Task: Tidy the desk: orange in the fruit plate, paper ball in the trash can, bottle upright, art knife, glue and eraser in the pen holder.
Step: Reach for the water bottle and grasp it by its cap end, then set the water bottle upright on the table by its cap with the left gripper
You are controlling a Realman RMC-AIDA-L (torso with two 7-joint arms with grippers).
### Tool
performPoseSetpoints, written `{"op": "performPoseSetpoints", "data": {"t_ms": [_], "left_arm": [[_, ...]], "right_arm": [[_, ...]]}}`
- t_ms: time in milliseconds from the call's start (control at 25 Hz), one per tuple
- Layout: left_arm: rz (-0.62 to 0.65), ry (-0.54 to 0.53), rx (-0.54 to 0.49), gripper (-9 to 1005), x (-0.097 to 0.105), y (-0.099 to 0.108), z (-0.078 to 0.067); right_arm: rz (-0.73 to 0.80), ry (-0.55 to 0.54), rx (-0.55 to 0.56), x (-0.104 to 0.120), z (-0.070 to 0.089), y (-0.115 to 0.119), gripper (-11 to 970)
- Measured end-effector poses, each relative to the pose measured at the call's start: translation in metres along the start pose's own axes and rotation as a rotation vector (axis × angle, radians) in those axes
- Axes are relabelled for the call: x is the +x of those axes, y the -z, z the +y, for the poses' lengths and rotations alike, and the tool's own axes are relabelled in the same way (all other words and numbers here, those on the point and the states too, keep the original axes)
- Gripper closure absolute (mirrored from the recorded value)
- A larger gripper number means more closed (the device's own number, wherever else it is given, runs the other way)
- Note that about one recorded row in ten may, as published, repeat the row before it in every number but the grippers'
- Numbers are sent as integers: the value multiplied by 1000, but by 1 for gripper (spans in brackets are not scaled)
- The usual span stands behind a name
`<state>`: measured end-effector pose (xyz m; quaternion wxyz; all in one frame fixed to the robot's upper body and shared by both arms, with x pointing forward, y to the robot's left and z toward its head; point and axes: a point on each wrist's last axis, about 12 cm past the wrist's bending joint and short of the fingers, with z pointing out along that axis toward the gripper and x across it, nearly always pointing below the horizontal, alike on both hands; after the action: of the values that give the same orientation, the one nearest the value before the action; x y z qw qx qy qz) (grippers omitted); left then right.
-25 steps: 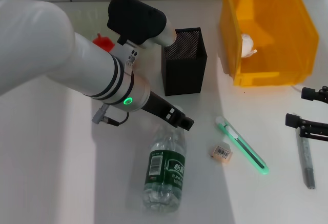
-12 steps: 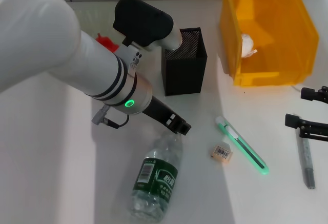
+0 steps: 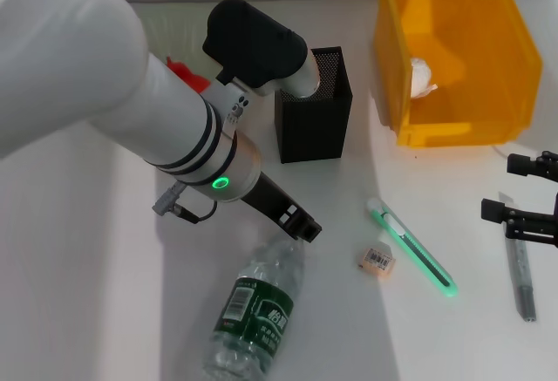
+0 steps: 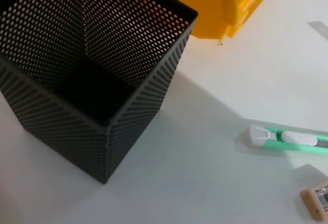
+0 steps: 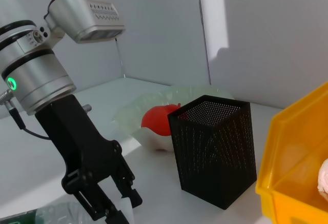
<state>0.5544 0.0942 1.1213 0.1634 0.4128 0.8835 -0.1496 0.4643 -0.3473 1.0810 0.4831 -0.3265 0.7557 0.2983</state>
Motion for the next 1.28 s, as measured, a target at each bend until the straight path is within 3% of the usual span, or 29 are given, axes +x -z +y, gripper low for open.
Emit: {"op": "performPoseSetpoints", "data": {"t_ms": [480, 560, 800, 880, 1280], "left_arm": [[12, -65, -34, 503, -4, 4, -5], [-11, -89, -59, 503, -9, 14, -5], [-12, -105, -72, 503, -11, 18, -5], [-39, -136, -104, 503, -18, 36, 2], [-75, -160, -144, 506, -18, 64, 11]], "right_arm": [[0, -10, -1, -1, 0, 0, 120], [-1, -14, 0, -1, 0, 1, 120], [-5, -17, -5, -2, 0, 1, 120], [-5, -14, -6, -3, 0, 2, 120], [-7, -11, -13, -9, -1, 1, 119]]}}
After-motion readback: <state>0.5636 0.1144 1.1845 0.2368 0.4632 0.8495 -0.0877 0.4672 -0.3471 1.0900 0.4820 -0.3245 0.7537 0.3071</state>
